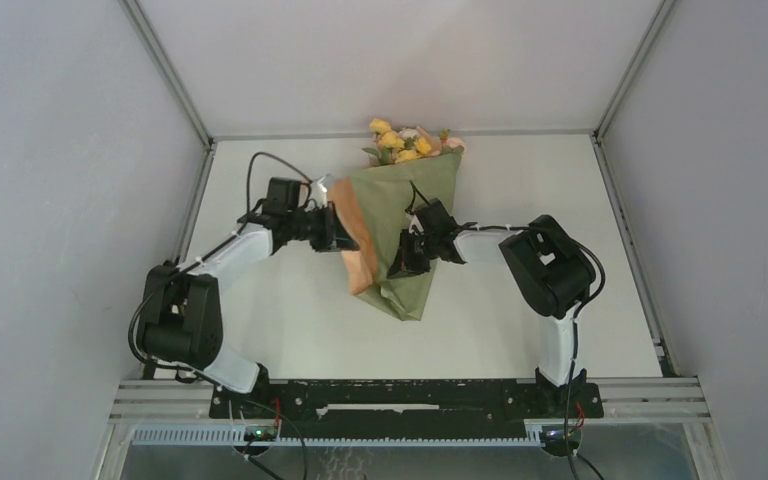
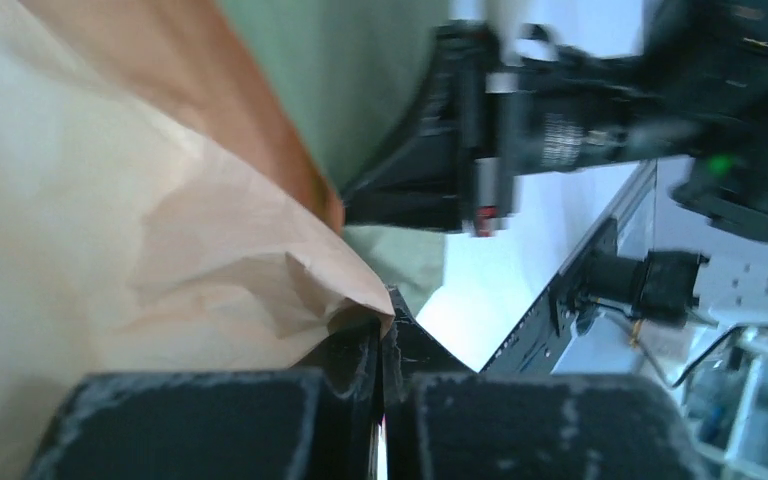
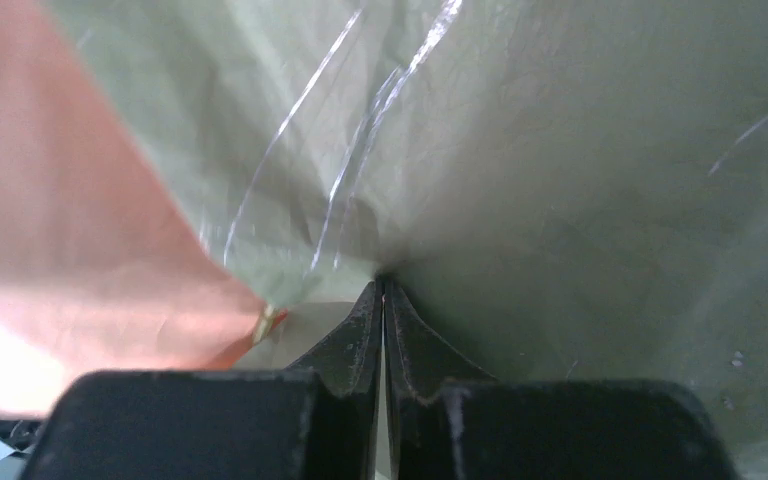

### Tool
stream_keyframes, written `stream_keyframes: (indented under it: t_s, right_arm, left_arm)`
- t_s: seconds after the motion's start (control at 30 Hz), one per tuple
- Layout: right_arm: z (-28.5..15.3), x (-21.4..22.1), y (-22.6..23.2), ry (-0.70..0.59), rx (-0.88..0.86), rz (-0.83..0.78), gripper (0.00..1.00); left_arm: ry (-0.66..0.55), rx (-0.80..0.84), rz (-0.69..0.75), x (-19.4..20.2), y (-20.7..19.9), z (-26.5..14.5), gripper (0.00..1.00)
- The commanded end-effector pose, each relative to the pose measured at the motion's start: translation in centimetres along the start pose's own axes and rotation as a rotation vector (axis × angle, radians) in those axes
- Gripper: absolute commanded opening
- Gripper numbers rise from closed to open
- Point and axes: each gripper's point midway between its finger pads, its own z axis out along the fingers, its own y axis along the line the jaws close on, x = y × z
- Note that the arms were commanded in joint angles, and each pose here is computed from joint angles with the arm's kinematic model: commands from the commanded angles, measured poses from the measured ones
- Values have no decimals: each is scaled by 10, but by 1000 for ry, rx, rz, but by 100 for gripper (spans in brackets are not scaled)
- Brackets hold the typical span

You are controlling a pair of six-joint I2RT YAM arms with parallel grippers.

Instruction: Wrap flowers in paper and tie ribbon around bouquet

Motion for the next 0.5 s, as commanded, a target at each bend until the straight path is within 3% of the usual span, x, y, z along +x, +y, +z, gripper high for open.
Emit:
stream_keyframes:
  t_s: [0.0,0.2,0.47]
  right_arm:
    - [3,-10,9,-36,-45,29,9]
    - [-11,-8,28,-67,-217,132,9]
    - [-42,-21,27,-143,-191,151,10]
  left_arm:
    - [37,76,315,-10,-68,2,0]
    - [148,127,485,-4,-119,54,0]
    - [250,17,538,3,-87,103,0]
